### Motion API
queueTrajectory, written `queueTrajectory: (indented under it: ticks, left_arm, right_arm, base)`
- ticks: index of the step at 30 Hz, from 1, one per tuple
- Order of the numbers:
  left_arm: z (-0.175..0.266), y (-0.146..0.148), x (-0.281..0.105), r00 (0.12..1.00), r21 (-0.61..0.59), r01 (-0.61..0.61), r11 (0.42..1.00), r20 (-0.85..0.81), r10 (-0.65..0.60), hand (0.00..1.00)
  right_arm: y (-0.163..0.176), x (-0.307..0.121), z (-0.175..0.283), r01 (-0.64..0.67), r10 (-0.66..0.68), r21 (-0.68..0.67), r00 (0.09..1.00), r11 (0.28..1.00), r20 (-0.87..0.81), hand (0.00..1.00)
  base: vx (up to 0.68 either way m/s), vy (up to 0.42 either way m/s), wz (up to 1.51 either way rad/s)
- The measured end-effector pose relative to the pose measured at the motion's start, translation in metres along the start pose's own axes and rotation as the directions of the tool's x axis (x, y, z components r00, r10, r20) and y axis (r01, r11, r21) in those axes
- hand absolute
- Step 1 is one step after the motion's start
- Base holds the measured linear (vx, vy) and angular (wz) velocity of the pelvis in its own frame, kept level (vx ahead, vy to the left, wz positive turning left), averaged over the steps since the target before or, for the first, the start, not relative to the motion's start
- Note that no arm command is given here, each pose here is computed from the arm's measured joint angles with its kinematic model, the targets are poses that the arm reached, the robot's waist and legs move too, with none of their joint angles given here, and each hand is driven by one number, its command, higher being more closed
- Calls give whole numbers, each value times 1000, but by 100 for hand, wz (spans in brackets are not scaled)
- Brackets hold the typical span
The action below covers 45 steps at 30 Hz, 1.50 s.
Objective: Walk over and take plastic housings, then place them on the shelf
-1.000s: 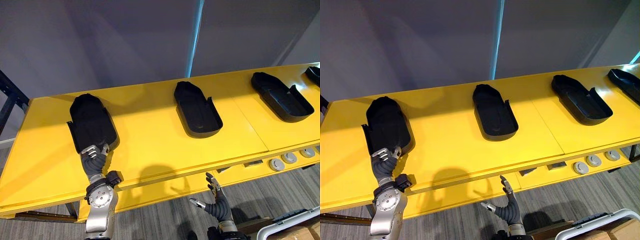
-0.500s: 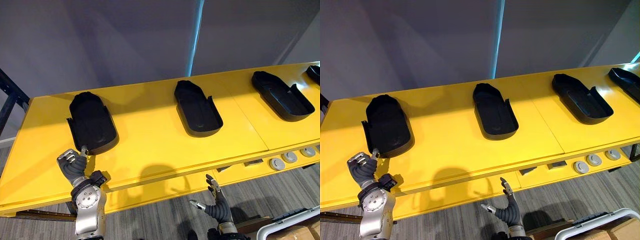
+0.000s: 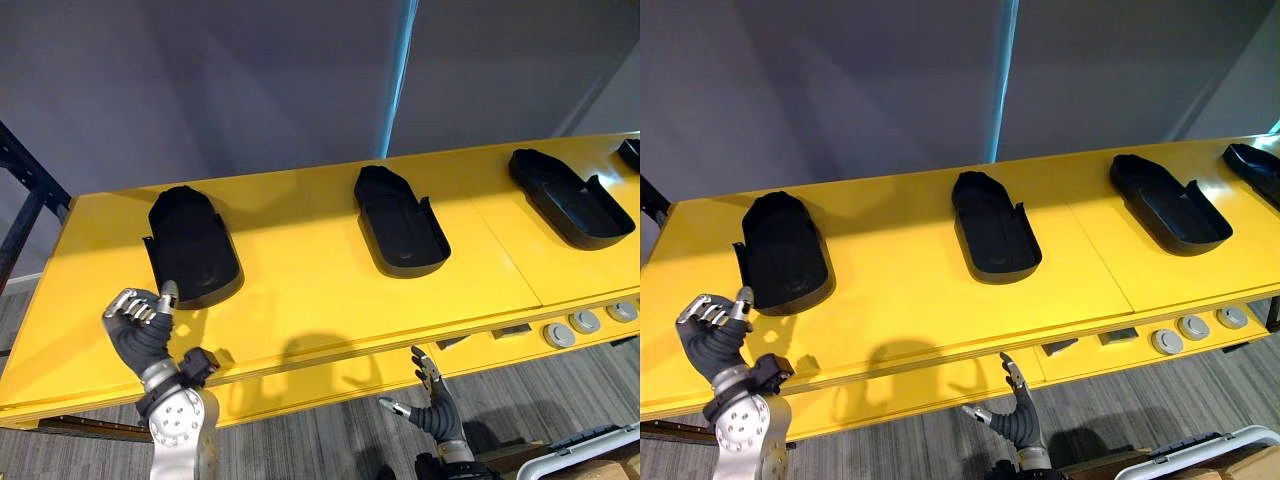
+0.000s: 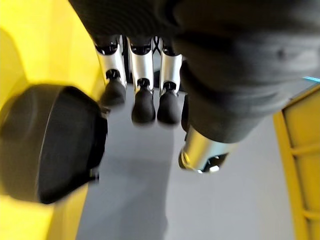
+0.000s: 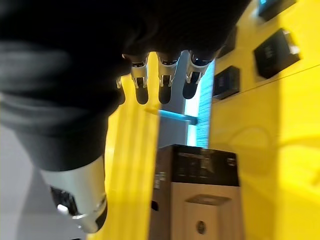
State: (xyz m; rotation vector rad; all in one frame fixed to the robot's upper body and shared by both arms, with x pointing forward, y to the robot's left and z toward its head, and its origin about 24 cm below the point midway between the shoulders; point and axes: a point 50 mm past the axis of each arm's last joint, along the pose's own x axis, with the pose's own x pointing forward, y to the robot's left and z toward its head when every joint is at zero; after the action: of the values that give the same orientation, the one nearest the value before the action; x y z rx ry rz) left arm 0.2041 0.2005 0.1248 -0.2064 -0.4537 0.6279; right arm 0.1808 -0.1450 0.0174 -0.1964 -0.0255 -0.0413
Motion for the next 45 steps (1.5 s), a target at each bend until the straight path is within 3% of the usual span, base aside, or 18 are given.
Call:
queueTrajectory:
  ticks: [9, 13, 21, 25, 28, 33, 40, 45]
  left_arm:
    - [8, -17, -17, 989, -15, 136, 991, 64, -135, 0]
    - [-15, -18, -30, 985, 9, 169, 986, -42, -168, 0]
    - [-35, -13, -36, 975, 82, 196, 977, -121, -186, 0]
    - [-31, -34, -29, 963, 61, 264, 963, -70, -260, 0]
    - [-27, -32, -25, 970, 78, 242, 967, -38, -239, 0]
    - [-25, -27, -12, 978, 103, 207, 973, -8, -207, 0]
    - [-26, -15, -11, 979, 148, 202, 968, -15, -202, 0]
    - [-46, -11, -22, 973, 121, 202, 972, -134, -186, 0]
  right_arm:
    - [-37, 8, 1, 183, -182, -52, 983, 982, 23, 0]
    - [-45, 9, 2, 232, -230, -57, 973, 971, 30, 0]
    - [-47, 30, 22, 203, -191, -79, 971, 976, 141, 0]
    - [-39, -1, 23, 187, -183, -34, 978, 982, 103, 0]
    - [-36, -6, 35, 184, -182, -4, 973, 983, 141, 0]
    - [-35, 13, 8, 199, -198, -11, 979, 980, 45, 0]
    - [-36, 15, -18, 192, -196, -69, 979, 979, -56, 0]
    - [-45, 16, -37, 176, -194, -126, 971, 976, -143, 0]
  base:
    - [-11, 11, 8]
    - [-27, 13, -24]
    - [-86, 137, -145]
    - [-173, 343, -105]
    - [-292, 402, -209]
    - [-331, 223, -225]
    - [-191, -167, -91]
    - [24, -222, -45]
